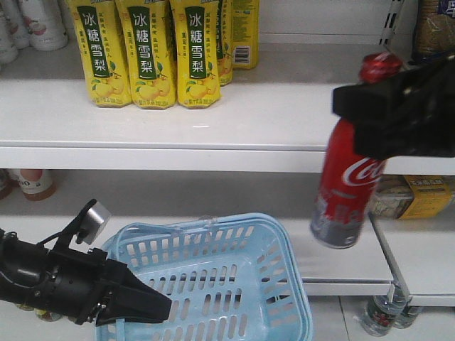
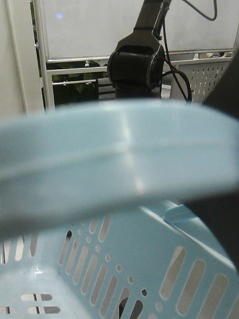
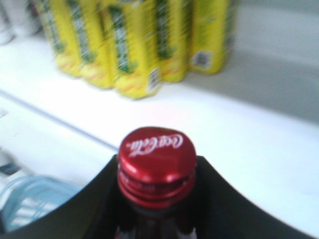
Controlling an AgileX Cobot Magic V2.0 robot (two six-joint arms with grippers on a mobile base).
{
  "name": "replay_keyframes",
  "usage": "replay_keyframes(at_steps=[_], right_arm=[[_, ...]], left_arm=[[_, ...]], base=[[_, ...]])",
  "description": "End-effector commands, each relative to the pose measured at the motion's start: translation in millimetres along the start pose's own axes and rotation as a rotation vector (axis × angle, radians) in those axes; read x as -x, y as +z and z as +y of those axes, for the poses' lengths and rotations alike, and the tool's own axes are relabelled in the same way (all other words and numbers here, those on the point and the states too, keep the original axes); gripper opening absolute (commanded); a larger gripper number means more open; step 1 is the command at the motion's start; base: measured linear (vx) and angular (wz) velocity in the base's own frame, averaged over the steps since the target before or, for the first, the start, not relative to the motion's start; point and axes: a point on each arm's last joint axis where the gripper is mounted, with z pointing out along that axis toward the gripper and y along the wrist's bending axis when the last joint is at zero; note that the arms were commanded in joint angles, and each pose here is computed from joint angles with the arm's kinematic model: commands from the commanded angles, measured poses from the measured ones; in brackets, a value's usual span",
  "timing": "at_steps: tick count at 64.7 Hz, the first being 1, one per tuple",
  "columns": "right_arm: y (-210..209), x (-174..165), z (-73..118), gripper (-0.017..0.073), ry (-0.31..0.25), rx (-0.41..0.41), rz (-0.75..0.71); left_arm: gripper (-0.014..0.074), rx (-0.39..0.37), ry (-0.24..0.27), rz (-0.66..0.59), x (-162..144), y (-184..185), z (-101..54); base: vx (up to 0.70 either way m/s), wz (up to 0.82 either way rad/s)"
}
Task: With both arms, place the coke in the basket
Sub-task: 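Move the held bottle over the basket and lower it inside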
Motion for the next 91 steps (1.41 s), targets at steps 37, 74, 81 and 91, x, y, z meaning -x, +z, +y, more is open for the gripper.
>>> replay_keyframes(at_steps=[37, 74, 81, 91], right_arm=[[117, -45, 49.0, -0.0005, -0.002, 0.162, 0.394], [170, -98, 52.5, 0.0040, -0.010, 0.139, 0.708], [173, -100, 52.0, 0.0085, -0.013, 0.135, 0.715], [173, -100, 51.7, 0.0195, -0.012, 0.134, 0.716]], left_arm=[[-0.0006, -0.090, 0.029, -0.036, 2, -5, -18.4], [-0.0006, -0.090, 0.029, -0.036, 2, -5, -18.4], [-0.0006, -0.090, 0.029, -0.036, 2, -5, -18.4], [-0.0006, -0.090, 0.029, -0.036, 2, -5, -18.4]], base=[[0.00, 0.00], [0.00, 0.00], [0.00, 0.00], [0.00, 0.00]])
